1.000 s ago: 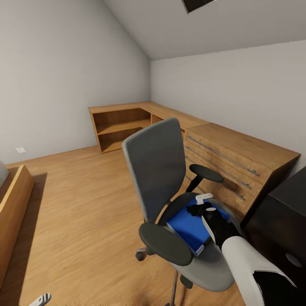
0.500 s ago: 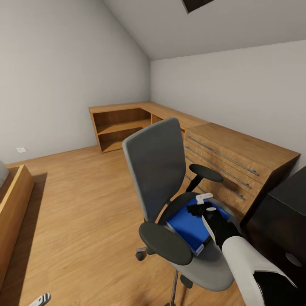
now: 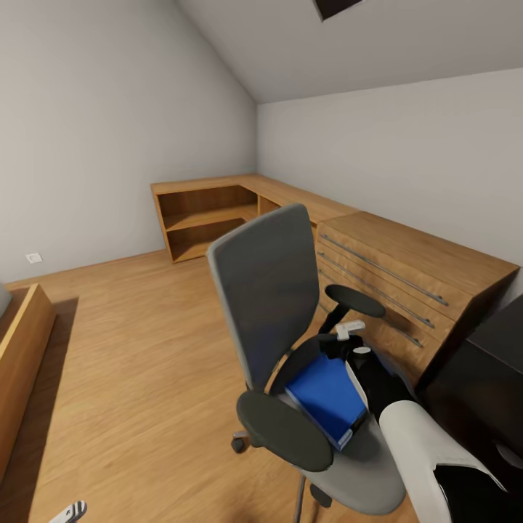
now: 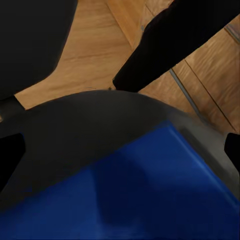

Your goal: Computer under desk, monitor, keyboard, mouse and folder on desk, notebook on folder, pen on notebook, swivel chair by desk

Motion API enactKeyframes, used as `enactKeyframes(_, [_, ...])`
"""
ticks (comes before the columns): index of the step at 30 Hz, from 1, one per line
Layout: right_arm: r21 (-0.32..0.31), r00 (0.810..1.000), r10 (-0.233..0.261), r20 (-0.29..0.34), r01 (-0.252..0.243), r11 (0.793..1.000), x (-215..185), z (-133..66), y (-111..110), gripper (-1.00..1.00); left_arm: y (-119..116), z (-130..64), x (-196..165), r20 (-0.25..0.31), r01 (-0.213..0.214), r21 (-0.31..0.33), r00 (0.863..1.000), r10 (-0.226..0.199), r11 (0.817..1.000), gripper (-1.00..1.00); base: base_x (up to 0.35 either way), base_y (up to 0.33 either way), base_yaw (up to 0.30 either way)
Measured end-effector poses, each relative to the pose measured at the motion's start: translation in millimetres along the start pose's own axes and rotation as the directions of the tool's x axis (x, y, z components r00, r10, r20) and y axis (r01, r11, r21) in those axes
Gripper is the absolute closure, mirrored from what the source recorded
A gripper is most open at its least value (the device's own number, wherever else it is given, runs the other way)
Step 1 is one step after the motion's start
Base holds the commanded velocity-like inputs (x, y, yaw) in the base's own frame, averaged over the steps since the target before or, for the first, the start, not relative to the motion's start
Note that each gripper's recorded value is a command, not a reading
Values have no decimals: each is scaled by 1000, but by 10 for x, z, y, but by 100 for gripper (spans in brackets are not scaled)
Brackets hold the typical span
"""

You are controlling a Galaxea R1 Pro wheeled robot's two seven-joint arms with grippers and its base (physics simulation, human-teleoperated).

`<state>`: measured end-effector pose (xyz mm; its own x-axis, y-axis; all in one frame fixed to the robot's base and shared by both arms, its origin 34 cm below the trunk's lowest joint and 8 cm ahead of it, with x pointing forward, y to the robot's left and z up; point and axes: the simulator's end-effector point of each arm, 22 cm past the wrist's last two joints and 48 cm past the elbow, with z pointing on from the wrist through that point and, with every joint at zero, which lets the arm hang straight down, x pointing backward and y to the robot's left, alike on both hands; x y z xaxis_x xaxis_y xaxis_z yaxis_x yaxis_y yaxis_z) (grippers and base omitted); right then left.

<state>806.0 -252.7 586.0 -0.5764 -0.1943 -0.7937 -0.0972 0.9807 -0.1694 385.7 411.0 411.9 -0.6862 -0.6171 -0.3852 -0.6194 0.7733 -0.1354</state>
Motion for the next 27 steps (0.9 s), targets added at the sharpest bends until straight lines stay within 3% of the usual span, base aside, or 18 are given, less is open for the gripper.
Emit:
enactKeyframes(13, [-11, 999, -3, -43, 2, 1000, 210, 30, 55, -100, -3, 3, 8, -4, -1, -1, 1000, 1, 1000, -100, 72, 0, 0])
enactKeyframes(27, [-12, 999, -8, -45, 8, 1000, 487, 154, 123, -100, 70, 251, 159, -1, 0, 0, 1000, 0, 1000, -100, 1, 0, 0])
